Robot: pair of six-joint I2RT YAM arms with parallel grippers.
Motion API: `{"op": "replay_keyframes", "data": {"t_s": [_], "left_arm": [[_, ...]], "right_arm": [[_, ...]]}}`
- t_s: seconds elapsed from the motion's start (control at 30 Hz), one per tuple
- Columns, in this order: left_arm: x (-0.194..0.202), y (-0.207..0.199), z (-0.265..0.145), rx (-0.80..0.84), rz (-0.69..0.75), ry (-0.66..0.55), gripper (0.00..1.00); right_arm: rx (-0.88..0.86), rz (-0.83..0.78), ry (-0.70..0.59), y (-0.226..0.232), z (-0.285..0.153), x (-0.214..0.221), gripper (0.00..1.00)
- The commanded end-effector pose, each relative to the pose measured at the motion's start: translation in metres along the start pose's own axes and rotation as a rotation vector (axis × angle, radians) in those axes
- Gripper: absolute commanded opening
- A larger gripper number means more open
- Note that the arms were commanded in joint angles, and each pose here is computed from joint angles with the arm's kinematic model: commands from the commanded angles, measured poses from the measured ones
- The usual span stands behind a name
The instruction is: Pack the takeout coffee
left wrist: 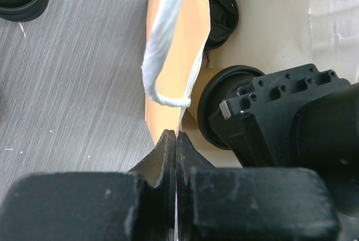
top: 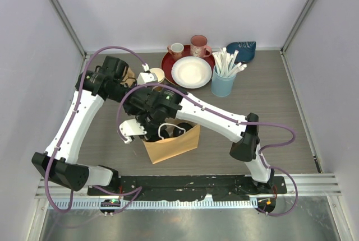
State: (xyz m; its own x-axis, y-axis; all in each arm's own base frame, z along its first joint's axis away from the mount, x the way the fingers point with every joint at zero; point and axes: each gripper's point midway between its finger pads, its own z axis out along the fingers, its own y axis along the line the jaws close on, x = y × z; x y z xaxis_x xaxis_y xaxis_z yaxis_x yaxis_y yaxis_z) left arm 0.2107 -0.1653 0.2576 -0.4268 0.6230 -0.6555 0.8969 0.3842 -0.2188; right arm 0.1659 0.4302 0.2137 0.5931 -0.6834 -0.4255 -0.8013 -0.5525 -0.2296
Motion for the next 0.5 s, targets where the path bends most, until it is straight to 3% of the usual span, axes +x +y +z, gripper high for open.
{"op": "replay_keyframes", "data": {"t_s": [0.0, 0.47], "left_arm": [[0.016, -0.023, -0.007, 0.071, -0.050, 0.067, 0.00], [0.017, -0.023, -0.006, 0.073, -0.050, 0.070, 0.00]], "right_arm": [[-0.028, -0.012, 0.003, 0.004, 0.004, -0.001, 0.01], [-0.062, 0.010, 0.041, 0.006, 0.024, 0.012, 0.01]]}}
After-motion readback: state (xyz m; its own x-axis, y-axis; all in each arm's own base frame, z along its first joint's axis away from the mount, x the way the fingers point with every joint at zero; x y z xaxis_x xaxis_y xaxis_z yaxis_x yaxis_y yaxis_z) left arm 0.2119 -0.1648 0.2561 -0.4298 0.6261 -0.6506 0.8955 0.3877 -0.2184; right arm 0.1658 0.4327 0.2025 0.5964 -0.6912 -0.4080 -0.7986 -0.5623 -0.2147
